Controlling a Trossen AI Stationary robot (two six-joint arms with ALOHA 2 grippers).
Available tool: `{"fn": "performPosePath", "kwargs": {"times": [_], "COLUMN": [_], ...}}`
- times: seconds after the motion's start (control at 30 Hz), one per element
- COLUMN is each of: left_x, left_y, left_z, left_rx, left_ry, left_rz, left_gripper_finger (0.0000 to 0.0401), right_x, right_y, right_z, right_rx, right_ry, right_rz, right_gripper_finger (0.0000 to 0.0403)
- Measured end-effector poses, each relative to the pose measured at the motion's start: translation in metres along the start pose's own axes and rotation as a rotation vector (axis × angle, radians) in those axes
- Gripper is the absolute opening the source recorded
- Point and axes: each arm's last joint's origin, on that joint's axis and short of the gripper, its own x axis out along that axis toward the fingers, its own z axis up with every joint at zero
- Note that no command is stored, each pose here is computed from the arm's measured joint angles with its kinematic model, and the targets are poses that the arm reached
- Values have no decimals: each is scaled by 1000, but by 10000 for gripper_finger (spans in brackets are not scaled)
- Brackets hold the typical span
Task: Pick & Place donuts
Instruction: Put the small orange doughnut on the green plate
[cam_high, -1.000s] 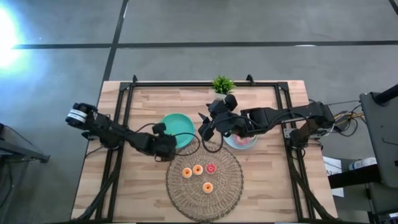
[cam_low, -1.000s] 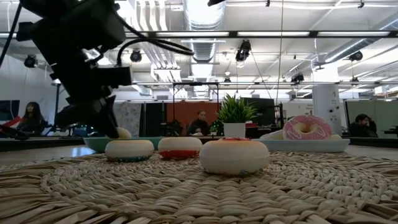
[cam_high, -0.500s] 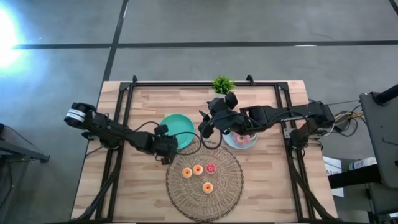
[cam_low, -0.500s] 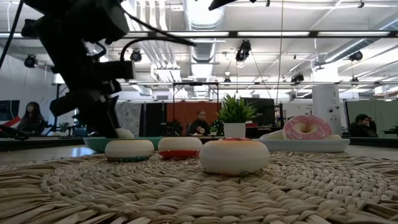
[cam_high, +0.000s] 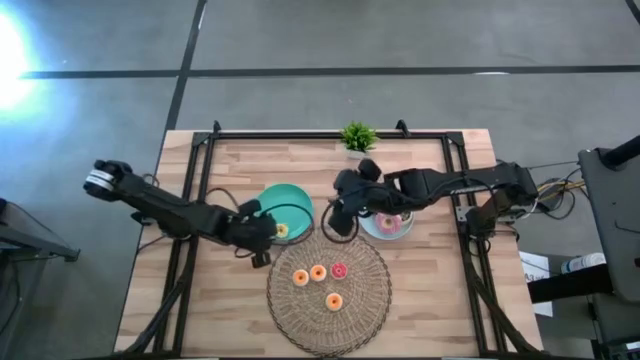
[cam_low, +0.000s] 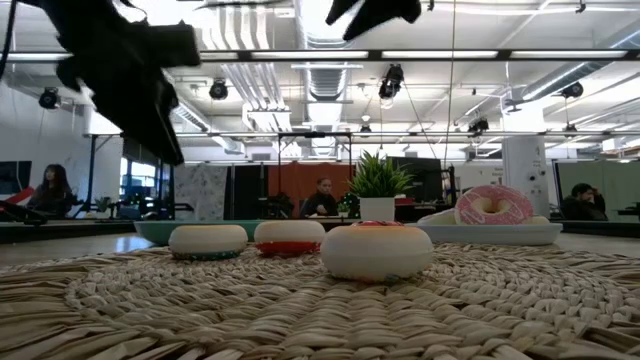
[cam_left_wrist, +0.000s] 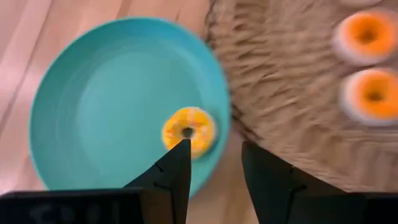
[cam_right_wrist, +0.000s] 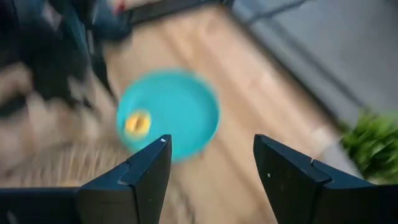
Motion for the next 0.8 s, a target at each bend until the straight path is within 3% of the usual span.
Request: {"fn": "performPosePath", "kwargs": {"times": [0.13, 0.27, 0.5, 0.8], "left_x": [-25, -41, -50, -52], "left_y": [-3, -7, -14, -18], "left_z": [-4, -9, -14, -17], "left_rx": [-69, -125, -195, -219], "left_ry": [-84, -152, -194, -196], "left_rz": [-57, -67, -78, -99], "left_gripper_finger": [117, 117, 117, 116], "right_x": [12, 32, 72, 101], "right_y": [2, 6, 24, 47], "right_z": [-24, -58, -113, -139], "right_rx": [-66, -4, 136, 75], "right_ry": [187, 399, 488, 530], "right_rz": [115, 294, 320, 269], "right_gripper_finger": [212, 206, 195, 193]}}
